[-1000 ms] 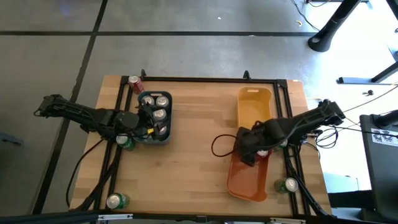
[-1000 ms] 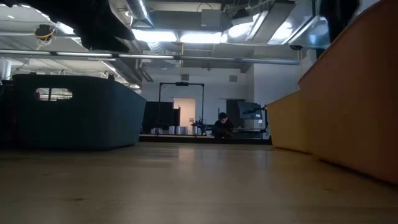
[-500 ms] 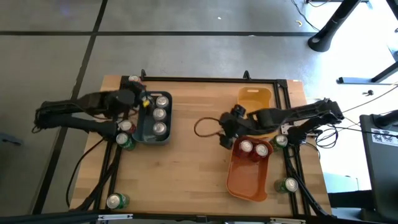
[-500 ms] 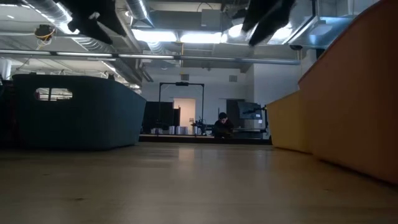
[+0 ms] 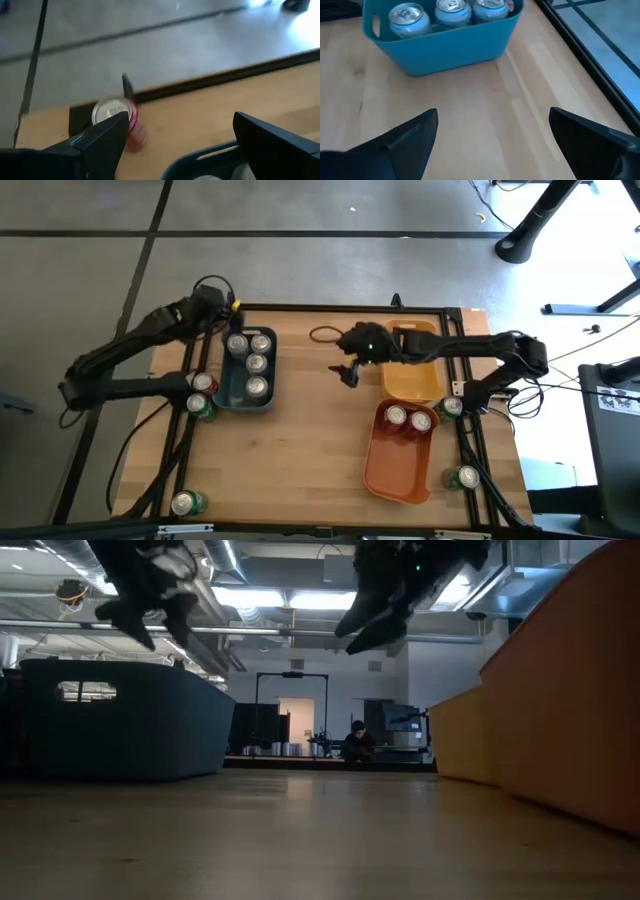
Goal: Sort soda cans
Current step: Put the top red soda can into the orange bin
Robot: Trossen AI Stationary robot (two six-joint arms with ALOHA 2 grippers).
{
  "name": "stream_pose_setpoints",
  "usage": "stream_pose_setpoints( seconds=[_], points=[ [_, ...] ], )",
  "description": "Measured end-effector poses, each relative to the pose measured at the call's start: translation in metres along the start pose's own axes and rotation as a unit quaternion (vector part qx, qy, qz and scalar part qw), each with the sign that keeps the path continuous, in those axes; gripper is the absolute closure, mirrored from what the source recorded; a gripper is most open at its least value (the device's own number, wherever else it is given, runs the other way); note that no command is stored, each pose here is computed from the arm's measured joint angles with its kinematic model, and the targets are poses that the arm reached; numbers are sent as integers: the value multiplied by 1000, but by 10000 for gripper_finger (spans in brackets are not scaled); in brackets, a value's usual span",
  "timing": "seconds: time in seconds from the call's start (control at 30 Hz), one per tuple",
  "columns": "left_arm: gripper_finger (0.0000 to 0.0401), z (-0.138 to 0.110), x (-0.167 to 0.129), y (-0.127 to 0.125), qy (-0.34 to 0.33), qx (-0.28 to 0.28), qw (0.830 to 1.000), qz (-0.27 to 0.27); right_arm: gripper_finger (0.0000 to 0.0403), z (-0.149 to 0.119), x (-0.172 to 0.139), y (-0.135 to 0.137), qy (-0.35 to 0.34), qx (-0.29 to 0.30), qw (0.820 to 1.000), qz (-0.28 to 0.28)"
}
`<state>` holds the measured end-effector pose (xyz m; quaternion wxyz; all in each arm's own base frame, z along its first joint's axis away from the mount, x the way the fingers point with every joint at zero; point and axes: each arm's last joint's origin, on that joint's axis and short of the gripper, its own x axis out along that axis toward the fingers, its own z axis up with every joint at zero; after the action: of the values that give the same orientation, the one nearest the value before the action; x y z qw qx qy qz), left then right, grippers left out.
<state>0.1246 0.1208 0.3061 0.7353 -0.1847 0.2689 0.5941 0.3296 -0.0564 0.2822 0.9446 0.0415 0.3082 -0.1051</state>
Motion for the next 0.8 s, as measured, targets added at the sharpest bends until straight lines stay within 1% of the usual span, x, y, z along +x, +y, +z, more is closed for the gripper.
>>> stream_pose_setpoints(
  seconds=[0.1,0.2,0.27,0.37,0.5,0.67,0.8],
  points=[
    [63,5,17,1,48,0,999,18,24,-3,2,-11,0,7,1000,5],
    [67,12,26,2,87,8,995,45,24,-12,5,-18,16,14,1000,12],
    [69,19,30,2,105,23,993,55,24,-15,7,-18,15,15,1000,18],
    [70,29,37,0,115,34,991,64,24,-19,10,-17,8,15,1000,20],
    [70,37,49,-1,131,49,987,74,24,-23,13,-14,-3,31,999,24],
    [70,42,52,-5,134,135,980,60,24,-25,13,-10,-1,37,999,25],
    [70,42,52,-5,137,150,978,57,24,-23,13,-6,-9,45,999,28]
  ],
)
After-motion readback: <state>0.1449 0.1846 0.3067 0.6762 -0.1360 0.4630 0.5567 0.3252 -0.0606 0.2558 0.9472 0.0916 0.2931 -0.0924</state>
